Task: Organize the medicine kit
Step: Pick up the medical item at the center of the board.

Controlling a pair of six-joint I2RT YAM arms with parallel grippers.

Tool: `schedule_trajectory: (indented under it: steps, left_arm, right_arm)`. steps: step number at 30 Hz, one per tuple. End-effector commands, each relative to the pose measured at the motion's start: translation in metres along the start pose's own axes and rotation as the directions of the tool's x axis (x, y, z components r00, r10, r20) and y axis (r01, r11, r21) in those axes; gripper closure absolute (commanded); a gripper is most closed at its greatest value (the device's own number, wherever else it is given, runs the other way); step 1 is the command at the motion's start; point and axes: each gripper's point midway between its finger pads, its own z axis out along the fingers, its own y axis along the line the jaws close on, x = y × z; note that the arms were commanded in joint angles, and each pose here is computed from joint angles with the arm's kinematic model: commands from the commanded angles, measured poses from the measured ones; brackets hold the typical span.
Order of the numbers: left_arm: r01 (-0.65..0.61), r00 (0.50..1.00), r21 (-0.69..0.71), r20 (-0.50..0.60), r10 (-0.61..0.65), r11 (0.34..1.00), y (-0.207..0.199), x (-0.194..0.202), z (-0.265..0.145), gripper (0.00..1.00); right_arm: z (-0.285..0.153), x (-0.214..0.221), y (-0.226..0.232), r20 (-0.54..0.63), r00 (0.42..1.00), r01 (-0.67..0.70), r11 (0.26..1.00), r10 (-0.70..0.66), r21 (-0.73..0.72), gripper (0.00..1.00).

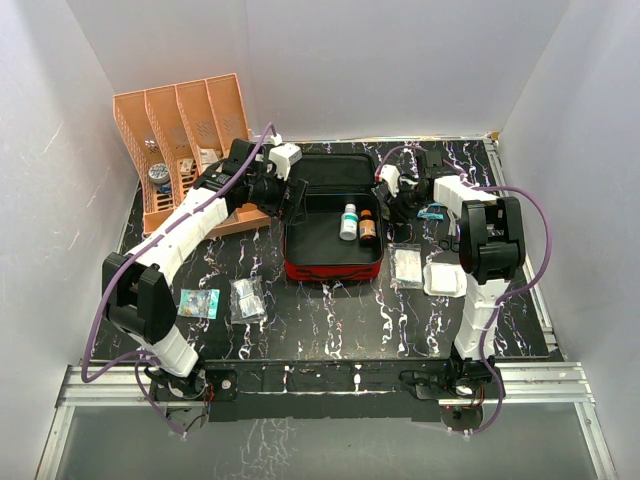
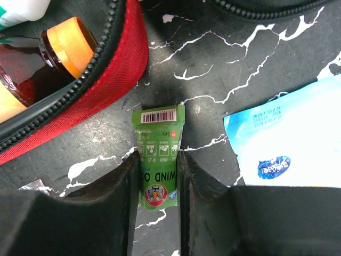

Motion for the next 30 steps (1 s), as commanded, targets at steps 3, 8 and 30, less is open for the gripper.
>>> schedule_trajectory:
  steps: [3, 8, 30]
  left_arm:
    - [-0.017, 0.999, 0.016, 0.037, 0.016, 1.000, -0.006, -0.010, -0.012, 0.01]
    - [-0.015, 0.999, 0.018, 0.035, 0.014, 1.000, -0.006, -0.011, -0.011, 0.01]
    - [0.058, 0.997, -0.121, 0.067, -0.050, 0.991, 0.019, -0.023, -0.011, 0.01]
  right_arm:
    - [-0.015, -0.010, -0.017, 0.036, 0.999, 0.010, 0.997, -0.012, 0.072, 0.79]
    - [-0.040, -0.018, -0.027, 0.079, 0.997, -0.018, 0.991, 0.008, 0.135, 0.77]
    - [-0.143, -0.104, -0.004, 0.344, 0.920, -0.298, 0.908, 0.191, 0.294, 0.80]
